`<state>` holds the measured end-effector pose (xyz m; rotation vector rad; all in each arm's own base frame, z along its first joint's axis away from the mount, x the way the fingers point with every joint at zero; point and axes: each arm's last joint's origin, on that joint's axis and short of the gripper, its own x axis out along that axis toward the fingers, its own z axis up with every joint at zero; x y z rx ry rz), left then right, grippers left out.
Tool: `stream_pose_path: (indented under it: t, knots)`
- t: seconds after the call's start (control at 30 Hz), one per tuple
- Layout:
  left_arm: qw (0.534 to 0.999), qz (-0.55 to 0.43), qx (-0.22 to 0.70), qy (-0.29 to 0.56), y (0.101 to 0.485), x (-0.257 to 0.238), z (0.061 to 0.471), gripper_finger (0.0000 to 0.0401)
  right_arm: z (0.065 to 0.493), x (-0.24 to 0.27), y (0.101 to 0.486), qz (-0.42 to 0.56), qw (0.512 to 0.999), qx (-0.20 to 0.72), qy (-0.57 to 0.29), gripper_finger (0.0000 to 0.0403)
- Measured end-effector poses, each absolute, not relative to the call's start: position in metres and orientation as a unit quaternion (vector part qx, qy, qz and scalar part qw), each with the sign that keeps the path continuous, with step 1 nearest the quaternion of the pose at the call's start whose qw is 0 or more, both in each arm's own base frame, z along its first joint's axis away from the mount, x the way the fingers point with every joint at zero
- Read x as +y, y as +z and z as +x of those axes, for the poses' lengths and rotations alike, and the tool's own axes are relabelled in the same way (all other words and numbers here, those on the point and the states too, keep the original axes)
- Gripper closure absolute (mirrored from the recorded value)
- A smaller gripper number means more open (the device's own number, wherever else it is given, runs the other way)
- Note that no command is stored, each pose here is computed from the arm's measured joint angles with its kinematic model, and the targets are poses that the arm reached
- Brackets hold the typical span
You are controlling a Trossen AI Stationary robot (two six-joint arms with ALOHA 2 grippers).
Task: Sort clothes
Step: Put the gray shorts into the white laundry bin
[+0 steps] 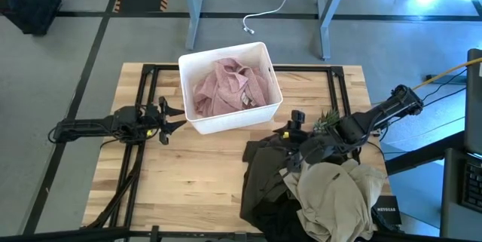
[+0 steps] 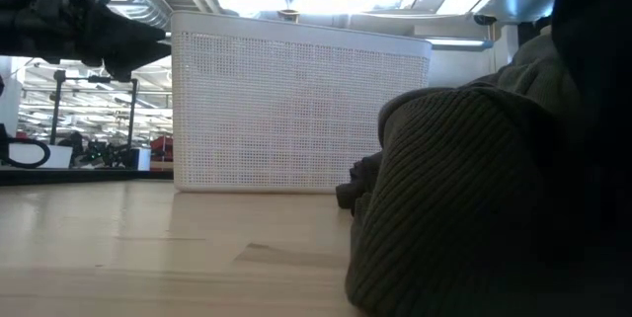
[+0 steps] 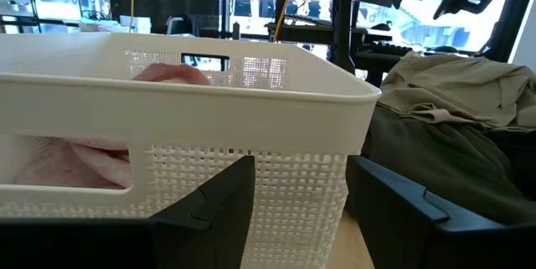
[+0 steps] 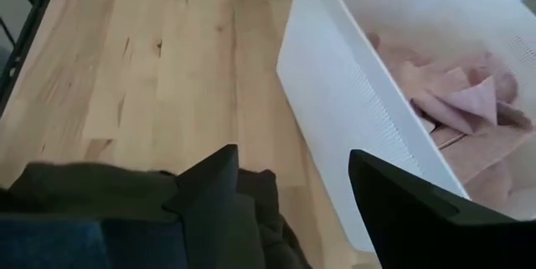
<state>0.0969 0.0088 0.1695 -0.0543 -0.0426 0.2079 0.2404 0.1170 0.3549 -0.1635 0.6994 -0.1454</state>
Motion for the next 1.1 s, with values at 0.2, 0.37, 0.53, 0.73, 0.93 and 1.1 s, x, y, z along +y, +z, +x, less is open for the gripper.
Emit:
stream_pose_path:
  t: [0.2, 0.37, 0.53, 0.73, 0.93, 1.1]
  knots:
    - [0.994, -0.027, -0.021, 0.104, 0.170, 0.009, 0.097, 0.0217, 0.238, 0.118, 0.353, -0.078, 0.929, 0.358, -0.058, 0.0157]
    - [0.994, -0.027, -0.021, 0.104, 0.170, 0.009, 0.097, 0.0217, 0.238, 0.119, 0.352, -0.068, 0.927, 0.366, -0.035, 0.0157]
    - [0.994, -0.027, -0.021, 0.104, 0.170, 0.009, 0.097, 0.0217, 0.235, 0.128, 0.351, -0.043, 0.921, 0.386, 0.028, 0.0157]
    - [0.994, -0.027, -0.021, 0.104, 0.170, 0.009, 0.097, 0.0217, 0.236, 0.145, 0.336, -0.050, 0.901, 0.427, 0.064, 0.0157]
    - [0.994, -0.027, -0.021, 0.104, 0.170, 0.009, 0.097, 0.0217, 0.230, 0.155, 0.319, -0.041, 0.863, 0.499, 0.063, 0.0157]
    - [0.994, -0.027, -0.021, 0.104, 0.170, 0.009, 0.097, 0.0217, 0.224, 0.158, 0.316, -0.008, 0.851, 0.523, 0.038, 0.0157]
